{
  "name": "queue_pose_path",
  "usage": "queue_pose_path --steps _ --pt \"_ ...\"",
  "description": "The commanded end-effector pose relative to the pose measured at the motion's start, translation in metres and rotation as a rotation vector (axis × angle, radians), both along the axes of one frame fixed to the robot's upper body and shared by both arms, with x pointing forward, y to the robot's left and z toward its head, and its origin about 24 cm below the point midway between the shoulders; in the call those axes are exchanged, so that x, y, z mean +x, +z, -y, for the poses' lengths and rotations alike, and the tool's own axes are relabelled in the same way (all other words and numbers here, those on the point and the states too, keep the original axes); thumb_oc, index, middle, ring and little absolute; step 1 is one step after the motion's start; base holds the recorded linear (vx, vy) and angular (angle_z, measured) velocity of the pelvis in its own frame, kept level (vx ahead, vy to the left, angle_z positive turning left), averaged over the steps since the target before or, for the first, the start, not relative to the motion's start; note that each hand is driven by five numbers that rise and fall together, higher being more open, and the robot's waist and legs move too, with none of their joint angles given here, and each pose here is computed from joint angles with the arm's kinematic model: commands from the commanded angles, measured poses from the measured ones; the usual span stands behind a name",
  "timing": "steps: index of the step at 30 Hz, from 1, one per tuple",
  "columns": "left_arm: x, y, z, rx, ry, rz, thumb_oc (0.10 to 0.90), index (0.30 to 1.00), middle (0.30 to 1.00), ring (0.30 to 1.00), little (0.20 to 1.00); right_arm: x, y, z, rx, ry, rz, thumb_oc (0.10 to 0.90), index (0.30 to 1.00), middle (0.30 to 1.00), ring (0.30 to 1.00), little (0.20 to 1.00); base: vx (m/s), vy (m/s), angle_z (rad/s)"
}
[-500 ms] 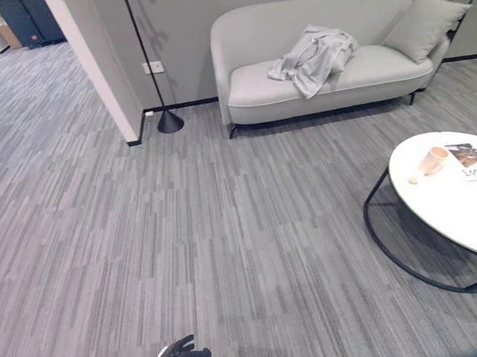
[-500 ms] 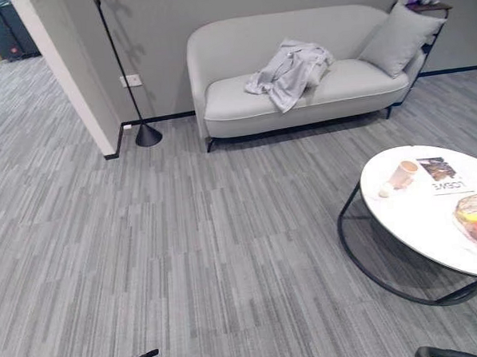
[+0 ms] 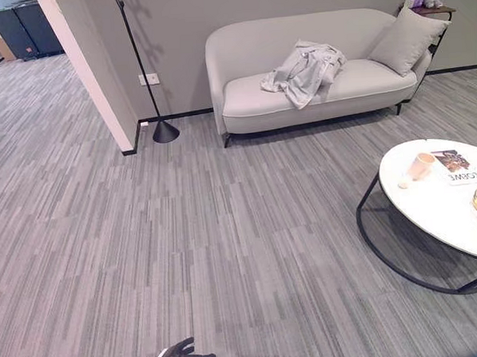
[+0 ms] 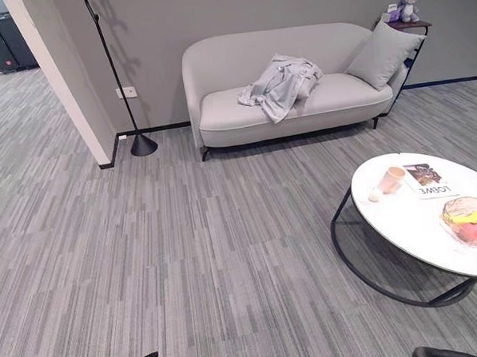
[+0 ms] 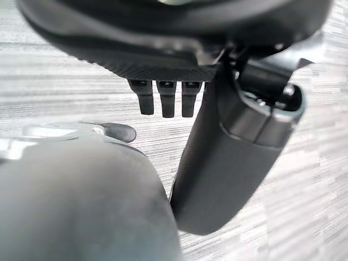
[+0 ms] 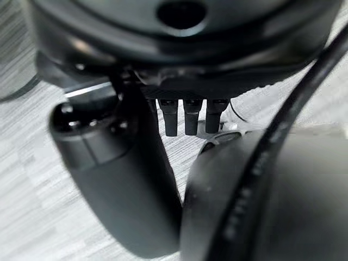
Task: Hang the clothes on the sofa on the clothes rack.
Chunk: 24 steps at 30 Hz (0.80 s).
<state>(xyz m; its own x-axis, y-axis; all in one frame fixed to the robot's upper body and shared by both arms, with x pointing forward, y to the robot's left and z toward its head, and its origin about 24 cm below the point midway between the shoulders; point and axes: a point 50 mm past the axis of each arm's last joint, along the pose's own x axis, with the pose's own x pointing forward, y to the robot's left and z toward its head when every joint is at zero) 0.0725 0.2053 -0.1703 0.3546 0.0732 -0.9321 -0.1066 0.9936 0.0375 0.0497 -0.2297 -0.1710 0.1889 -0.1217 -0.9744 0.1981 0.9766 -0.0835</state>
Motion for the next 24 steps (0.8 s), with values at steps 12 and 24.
queue_pose_path --steps 12,24 --pt "-0.002 -0.004 0.028 -0.02 -0.233 -0.056 0.8 0.9 0.9 0.9 0.9 0.0 0.003 0.014 -0.056 0.012 -0.051 0.8 0.9 0.9 0.9 0.9 0.04 0.104 0.04" --pt "0.008 -0.004 0.038 -0.017 -0.432 -0.055 0.8 0.9 0.9 0.9 0.9 -0.01 0.006 0.025 -0.049 -0.121 -0.067 0.8 0.9 0.9 0.9 0.9 0.07 0.196 -0.07"
